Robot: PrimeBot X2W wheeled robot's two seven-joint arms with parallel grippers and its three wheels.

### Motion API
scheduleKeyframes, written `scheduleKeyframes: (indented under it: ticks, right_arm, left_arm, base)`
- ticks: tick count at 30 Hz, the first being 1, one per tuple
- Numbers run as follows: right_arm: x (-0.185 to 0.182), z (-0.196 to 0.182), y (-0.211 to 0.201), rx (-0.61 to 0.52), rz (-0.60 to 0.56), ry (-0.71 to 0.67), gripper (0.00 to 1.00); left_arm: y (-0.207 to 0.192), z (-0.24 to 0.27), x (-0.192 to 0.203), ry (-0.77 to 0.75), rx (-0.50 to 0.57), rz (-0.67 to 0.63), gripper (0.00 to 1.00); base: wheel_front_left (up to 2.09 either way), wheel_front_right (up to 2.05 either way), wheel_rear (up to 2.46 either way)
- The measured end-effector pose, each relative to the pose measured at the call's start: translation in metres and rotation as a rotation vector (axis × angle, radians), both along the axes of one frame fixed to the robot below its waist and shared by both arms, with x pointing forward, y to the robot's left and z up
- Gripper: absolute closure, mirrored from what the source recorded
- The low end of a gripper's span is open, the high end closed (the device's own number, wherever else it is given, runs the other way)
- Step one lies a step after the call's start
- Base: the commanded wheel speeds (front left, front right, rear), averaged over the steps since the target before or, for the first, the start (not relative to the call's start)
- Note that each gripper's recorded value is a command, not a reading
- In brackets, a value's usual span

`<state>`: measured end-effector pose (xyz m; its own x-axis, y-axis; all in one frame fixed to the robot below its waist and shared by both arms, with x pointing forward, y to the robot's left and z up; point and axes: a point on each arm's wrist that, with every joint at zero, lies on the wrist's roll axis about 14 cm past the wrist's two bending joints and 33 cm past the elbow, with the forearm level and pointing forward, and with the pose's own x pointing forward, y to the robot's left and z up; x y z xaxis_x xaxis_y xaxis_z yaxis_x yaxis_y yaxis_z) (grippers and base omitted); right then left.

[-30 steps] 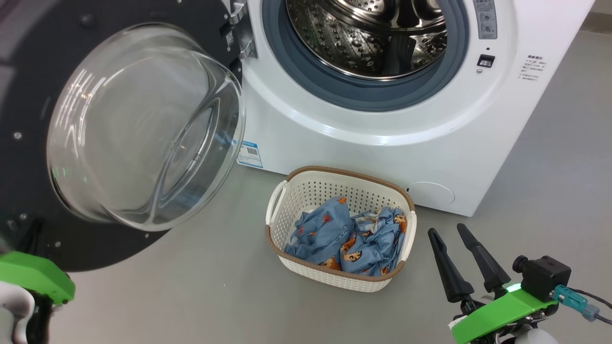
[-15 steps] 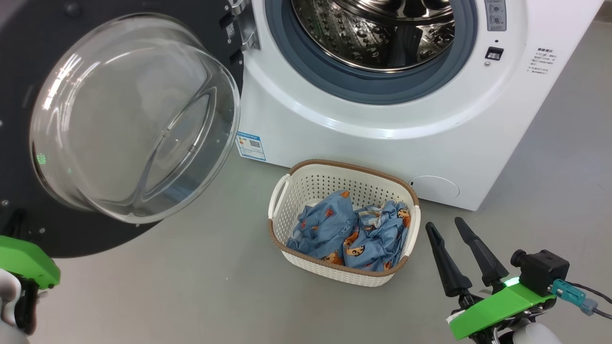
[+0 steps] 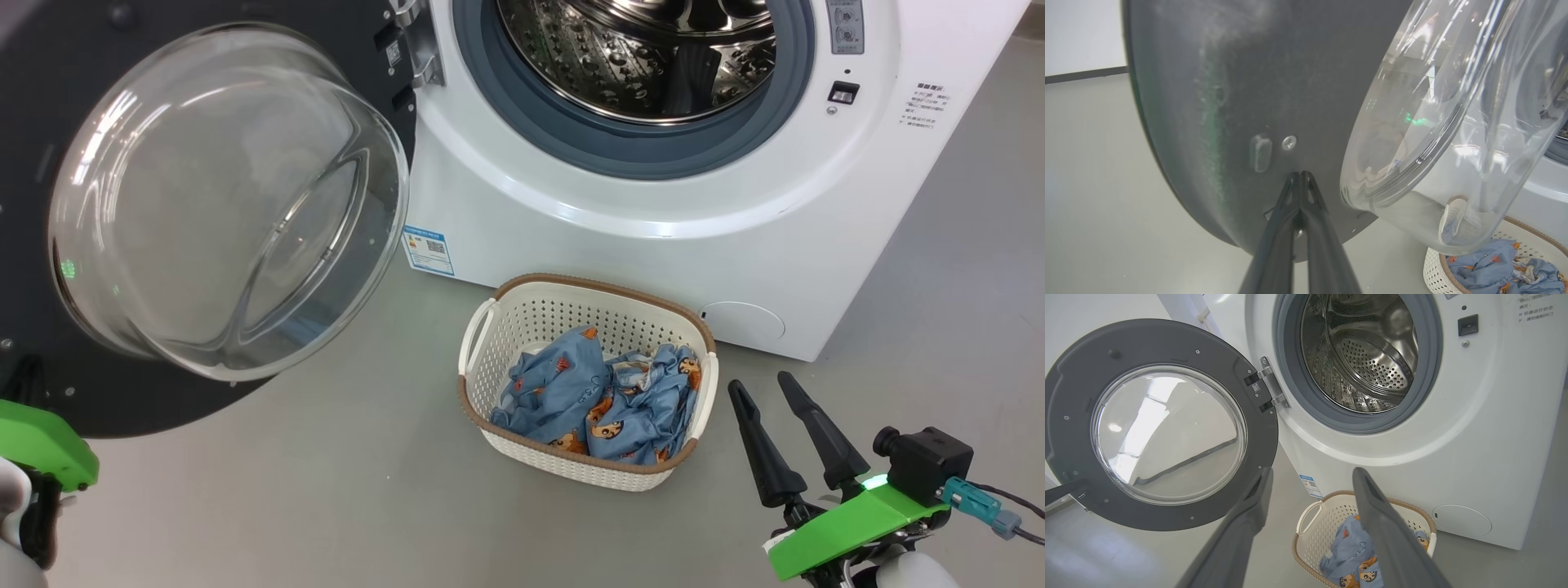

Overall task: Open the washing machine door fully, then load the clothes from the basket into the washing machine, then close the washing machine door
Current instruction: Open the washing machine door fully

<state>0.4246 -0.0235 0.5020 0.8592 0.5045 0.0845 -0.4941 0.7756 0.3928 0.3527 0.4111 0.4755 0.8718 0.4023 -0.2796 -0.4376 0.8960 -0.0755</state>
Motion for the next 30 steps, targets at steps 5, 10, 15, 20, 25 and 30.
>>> scheduleKeyframes:
  ticks: [5, 10, 15, 20, 25, 30]
  right_arm:
    - [0.000, 0.000, 0.001, 0.000, 0.003, -0.001, 0.00]
    - [0.000, 0.002, 0.001, 0.000, 0.003, -0.005, 0.00]
    - [-0.002, 0.006, -0.001, 0.001, -0.002, -0.015, 0.00]
    - [-0.004, 0.011, -0.001, 0.000, -0.004, -0.027, 0.00]
    - [-0.006, 0.014, -0.001, -0.002, -0.002, -0.036, 0.00]
    - [-0.008, 0.017, -0.005, -0.003, -0.011, -0.044, 0.00]
  left_arm:
    - [0.000, 0.000, -0.001, -0.004, 0.008, -0.002, 1.00]
    - [-0.004, 0.001, 0.000, -0.018, 0.014, -0.016, 1.00]
    - [-0.010, 0.012, 0.007, -0.062, 0.024, -0.041, 1.00]
    - [-0.020, 0.022, 0.010, -0.114, 0.034, -0.075, 1.00]
    - [-0.028, 0.019, 0.003, -0.132, 0.014, -0.092, 1.00]
    - [-0.042, 0.018, 0.002, -0.160, 0.003, -0.130, 0.00]
  base:
    - [0.00, 0.00, 0.00]
    - [0.00, 0.00, 0.00]
    - [0.00, 0.00, 0.00]
    - [0.00, 0.00, 0.00]
    - [0.00, 0.00, 0.00]
    - [0.00, 0.00, 0.00]
